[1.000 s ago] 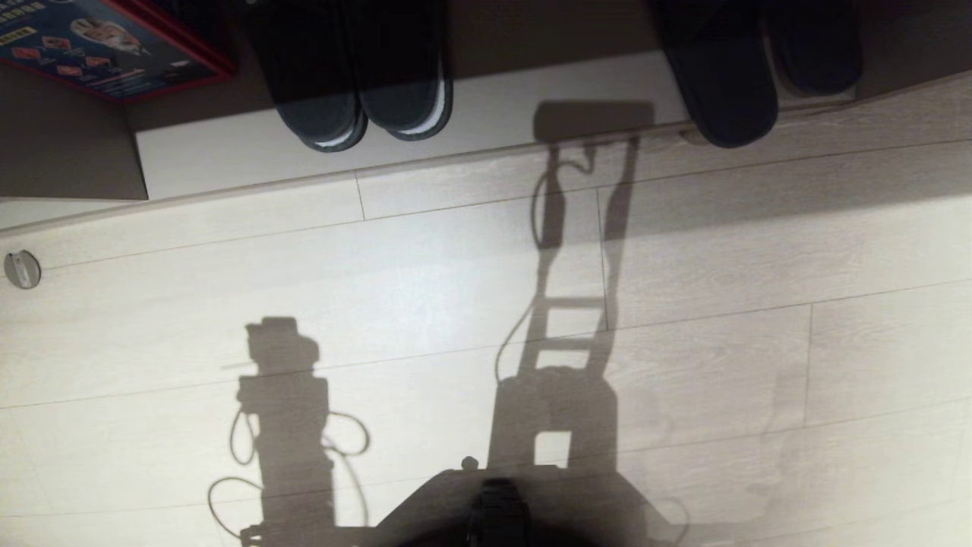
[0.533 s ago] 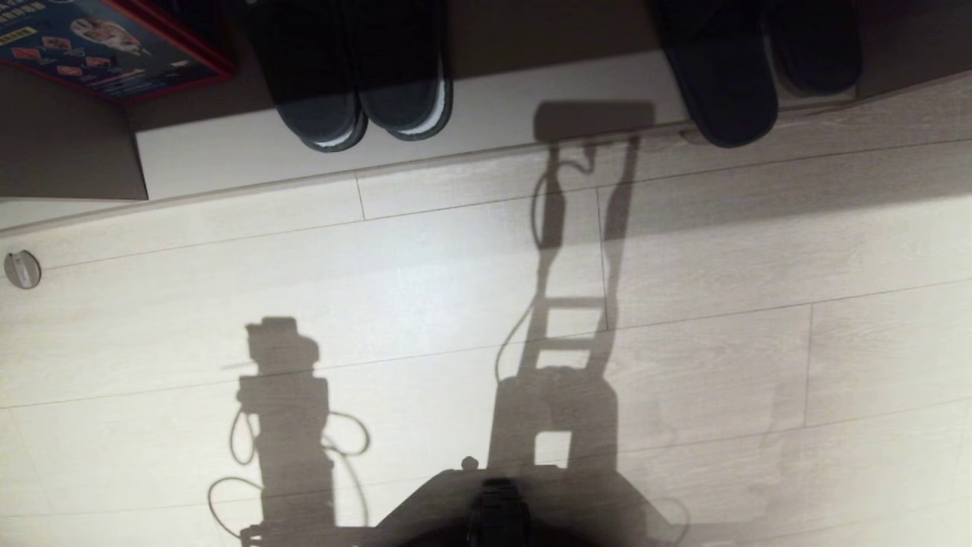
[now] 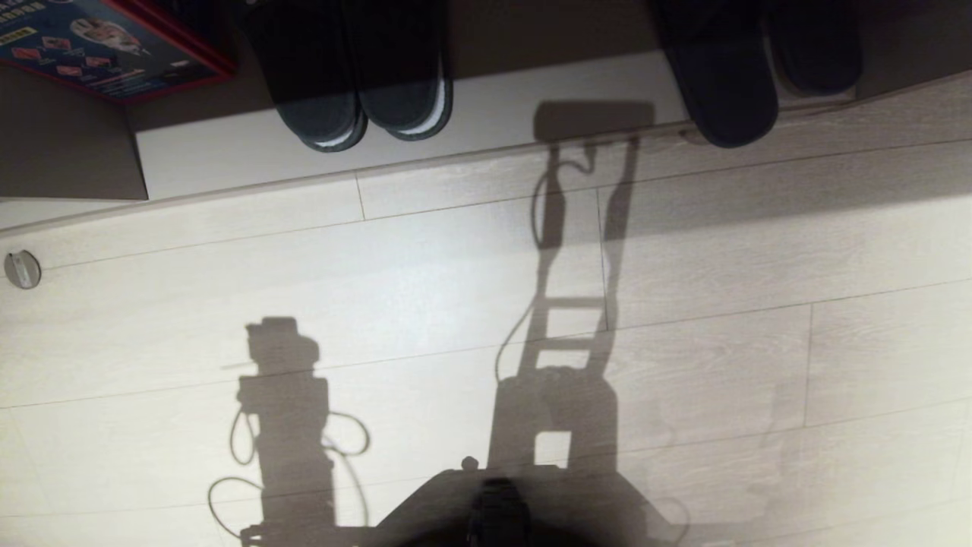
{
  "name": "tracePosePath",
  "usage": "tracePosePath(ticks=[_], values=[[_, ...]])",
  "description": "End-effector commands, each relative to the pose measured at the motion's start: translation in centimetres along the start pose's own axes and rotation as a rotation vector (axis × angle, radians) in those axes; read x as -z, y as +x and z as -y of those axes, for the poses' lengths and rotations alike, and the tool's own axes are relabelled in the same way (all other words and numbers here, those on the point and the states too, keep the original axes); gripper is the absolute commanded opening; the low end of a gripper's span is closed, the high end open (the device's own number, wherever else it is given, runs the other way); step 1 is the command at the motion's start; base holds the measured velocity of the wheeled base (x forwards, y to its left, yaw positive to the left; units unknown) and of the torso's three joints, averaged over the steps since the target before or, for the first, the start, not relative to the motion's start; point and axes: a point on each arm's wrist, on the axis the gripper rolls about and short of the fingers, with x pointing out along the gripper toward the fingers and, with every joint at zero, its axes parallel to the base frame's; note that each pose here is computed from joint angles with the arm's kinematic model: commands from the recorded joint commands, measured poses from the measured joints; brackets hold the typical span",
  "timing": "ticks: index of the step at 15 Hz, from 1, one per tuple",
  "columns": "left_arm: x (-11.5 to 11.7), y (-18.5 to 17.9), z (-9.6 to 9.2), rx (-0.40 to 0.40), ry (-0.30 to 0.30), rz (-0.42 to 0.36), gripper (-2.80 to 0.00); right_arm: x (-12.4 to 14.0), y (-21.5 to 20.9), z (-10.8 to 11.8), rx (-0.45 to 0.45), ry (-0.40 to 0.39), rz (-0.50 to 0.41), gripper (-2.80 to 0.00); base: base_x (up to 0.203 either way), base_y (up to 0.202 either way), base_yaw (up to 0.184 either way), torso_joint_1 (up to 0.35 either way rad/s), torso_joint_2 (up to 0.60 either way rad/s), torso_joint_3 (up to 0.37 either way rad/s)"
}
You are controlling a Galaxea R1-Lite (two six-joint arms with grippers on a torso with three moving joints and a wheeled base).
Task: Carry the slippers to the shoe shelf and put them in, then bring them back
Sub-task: Pick up the slippers in the shoe cabinet
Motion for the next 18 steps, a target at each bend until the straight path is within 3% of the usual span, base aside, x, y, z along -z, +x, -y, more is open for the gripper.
tracePosePath(ticks=[1,4,6,8,11,13,14,18], values=[[0.0,0.0,0.0,0.0,0.0,0.0,-2.8,-0.3,0.0,0.0,-0.002,0.0,0.007,-2.8,0.0,0.0,0.0,0.0,0.0,0.0],[0.0,0.0,0.0,0.0,0.0,-0.001,-2.8,-5.2,-0.4,0.4,-0.024,-0.002,0.077,-2.8,0.0,0.0,0.0,0.0,0.0,0.0],[0.0,0.0,0.0,0.0,0.0,-0.002,-2.8,-8.8,1.6,0.7,-0.037,0.0,0.021,-2.8,0.0,0.0,0.0,0.0,0.0,0.0],[0.0,0.0,0.0,0.0,0.0,0.0,-2.8,-12.3,5.9,1.1,-0.039,-0.001,-0.031,-2.8,0.0,0.0,0.0,0.0,0.0,0.0],[0.0,0.0,0.0,0.0,0.0,0.0,-2.8,-16.0,12.6,1.6,-0.017,-0.017,-0.027,-2.8,0.0,0.0,0.0,0.0,0.0,0.0],[0.0,0.0,0.0,0.0,0.0,0.0,-2.8,-18.2,18.0,2.0,-0.001,-0.049,0.024,-2.8,0.0,0.0,0.0,0.0,0.0,0.0],[0.0,0.0,0.0,0.0,0.0,0.0,-2.8,-19.4,20.5,2.1,0.008,-0.068,0.072,0.0,0.0,0.0,0.0,0.0,0.0,0.0],[0.0,0.0,0.0,0.0,0.001,-0.002,-2.8,-24.3,27.1,2.2,0.019,-0.108,0.31,0.0,0.0,0.0,0.0,0.0,0.0,0.0]])
